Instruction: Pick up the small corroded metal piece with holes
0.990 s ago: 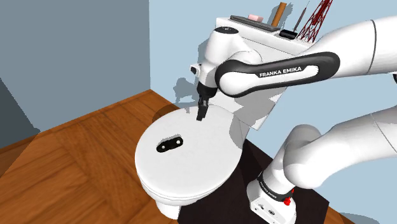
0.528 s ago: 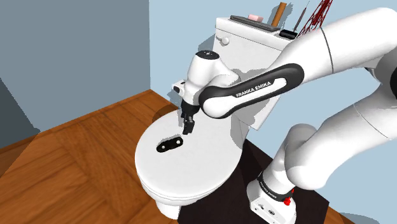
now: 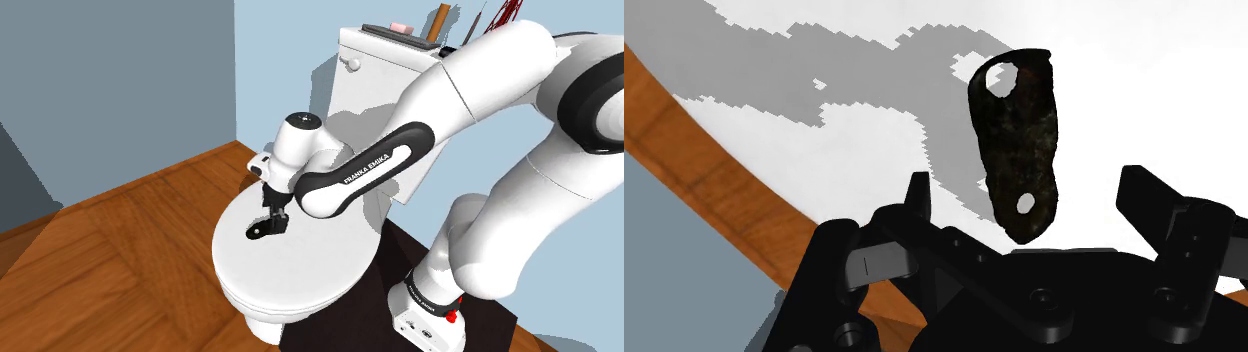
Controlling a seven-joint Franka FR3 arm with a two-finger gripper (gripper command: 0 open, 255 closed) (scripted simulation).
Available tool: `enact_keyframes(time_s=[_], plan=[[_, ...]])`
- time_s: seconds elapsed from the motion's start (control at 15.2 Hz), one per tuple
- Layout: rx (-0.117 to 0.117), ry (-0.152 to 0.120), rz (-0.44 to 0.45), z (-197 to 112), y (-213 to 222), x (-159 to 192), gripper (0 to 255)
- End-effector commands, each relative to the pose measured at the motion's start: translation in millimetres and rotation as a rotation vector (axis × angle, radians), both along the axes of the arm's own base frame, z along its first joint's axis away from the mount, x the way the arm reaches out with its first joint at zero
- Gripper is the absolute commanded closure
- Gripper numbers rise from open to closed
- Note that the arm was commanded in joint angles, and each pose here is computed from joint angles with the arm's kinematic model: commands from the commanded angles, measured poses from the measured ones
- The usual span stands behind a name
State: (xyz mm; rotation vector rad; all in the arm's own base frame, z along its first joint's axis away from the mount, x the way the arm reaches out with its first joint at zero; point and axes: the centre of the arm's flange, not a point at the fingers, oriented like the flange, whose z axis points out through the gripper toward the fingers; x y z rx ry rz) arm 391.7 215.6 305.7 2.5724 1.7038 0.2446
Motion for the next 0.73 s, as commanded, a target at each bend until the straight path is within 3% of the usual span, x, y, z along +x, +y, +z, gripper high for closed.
enact_keyframes(time_s=[0.0,0.33,0.4,0.66], plan=[[0.001,-0.001,0.004,-13,0,0,0],[0.001,-0.001,0.004,-31,0,0,0],[0.001,-0.001,0.004,-31,0,0,255],[0.001,-0.001,0.004,-31,0,0,255]])
